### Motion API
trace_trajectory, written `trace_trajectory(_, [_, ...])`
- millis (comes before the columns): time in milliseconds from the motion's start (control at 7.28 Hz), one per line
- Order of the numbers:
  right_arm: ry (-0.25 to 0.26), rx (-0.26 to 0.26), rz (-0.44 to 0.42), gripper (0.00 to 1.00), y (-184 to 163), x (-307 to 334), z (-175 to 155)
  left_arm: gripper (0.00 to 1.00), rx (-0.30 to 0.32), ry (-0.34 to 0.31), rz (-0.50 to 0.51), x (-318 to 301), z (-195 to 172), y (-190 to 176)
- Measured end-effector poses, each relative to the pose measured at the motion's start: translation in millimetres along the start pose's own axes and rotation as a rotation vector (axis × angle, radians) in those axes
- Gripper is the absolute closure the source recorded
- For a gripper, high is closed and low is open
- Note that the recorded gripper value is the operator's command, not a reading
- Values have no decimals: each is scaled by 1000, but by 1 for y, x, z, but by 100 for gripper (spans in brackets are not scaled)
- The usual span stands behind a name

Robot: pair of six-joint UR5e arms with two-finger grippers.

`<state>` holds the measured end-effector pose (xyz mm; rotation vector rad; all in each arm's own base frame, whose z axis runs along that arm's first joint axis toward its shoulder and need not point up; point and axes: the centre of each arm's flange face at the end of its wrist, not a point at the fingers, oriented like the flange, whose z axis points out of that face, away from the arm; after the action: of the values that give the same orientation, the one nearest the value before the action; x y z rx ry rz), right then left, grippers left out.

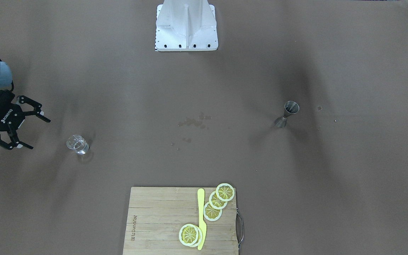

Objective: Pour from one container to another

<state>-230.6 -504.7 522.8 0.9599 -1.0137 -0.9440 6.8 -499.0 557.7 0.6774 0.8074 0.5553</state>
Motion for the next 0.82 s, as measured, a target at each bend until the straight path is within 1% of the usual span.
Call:
trace_trajectory(137, [-29,6,3,0,3,1,-5,2,34,10,63,4,10,-23])
trace_trajectory(275, [-61,3,16,0,9,4,-11,2,65,12,103,5,17,-44])
trace_trajectory(412, [-82,-2,32,0,17,8,-16,2,106,-10,127,7,16,-64])
trace_trajectory(549, [-92,-5,40,0,22,11,-18,2,162,-51,160,10,12,-80])
trace_trajectory(687, [-98,-9,41,0,26,13,-18,2,226,-82,217,18,13,-91])
trace_trajectory(824, [-93,-10,39,0,24,18,-15,2,281,-95,281,33,22,-98])
